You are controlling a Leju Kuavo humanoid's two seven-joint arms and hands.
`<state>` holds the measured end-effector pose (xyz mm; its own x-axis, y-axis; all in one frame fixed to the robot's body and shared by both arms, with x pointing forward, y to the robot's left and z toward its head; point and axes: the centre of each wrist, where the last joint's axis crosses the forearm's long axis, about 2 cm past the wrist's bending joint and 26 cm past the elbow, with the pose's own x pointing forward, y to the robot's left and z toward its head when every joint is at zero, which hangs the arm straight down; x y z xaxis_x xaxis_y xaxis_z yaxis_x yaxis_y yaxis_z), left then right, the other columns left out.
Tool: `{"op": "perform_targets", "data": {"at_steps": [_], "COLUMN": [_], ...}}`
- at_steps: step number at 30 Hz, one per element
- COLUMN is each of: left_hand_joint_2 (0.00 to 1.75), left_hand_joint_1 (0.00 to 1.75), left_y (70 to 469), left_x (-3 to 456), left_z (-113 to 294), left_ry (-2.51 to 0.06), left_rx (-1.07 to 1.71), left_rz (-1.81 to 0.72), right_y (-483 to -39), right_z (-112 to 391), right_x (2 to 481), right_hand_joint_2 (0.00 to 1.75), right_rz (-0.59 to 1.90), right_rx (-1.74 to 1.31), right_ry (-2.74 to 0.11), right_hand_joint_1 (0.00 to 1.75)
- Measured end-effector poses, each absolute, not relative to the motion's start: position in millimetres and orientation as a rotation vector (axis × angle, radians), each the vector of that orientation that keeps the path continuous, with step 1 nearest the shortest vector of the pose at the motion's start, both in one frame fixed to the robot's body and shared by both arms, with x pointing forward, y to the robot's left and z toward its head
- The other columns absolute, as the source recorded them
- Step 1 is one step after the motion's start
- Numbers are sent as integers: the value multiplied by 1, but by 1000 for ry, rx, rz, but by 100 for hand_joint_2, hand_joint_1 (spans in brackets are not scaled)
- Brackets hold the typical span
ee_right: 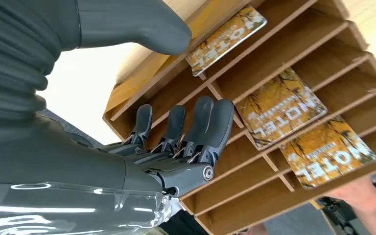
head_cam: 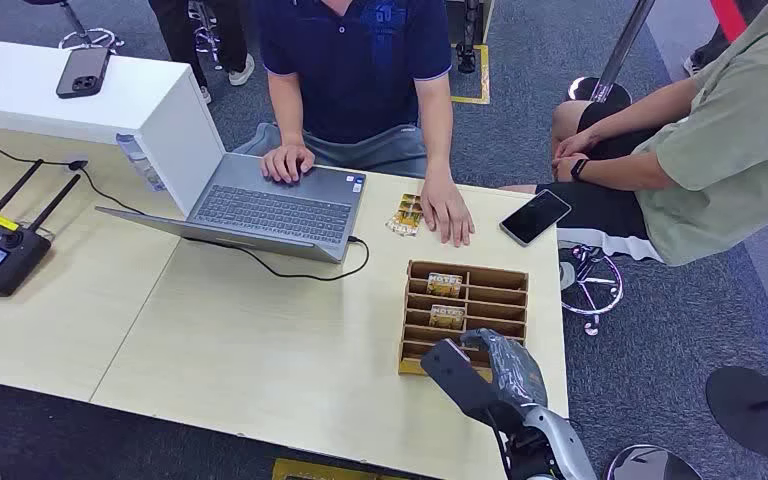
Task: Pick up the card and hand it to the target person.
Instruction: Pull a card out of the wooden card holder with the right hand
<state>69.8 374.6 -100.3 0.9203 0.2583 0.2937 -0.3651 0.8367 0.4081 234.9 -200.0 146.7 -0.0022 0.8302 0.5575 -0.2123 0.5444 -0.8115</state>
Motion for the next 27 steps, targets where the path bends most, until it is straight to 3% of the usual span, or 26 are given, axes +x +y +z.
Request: {"op": "perform_targets", "data": {"at_steps": [11,27], "left_hand_joint_2": [0,0], "left_hand_joint_1": [0,0], "left_y": [375,375], "left_x": [70,70], "left_z": [-100,-100], "left_ry": [-233,-237], "left_rx": [474,472], "left_rz": [332,331], "right_y": [-199,-196], "right_z": [142,139], "right_x": [237,240], "right_hand_joint_2": [175,175], "right_rz": [908,913], "right_rx": [-599,-589], "right_ry": [-1311,-1314], "right_hand_joint_1": [125,114]}}
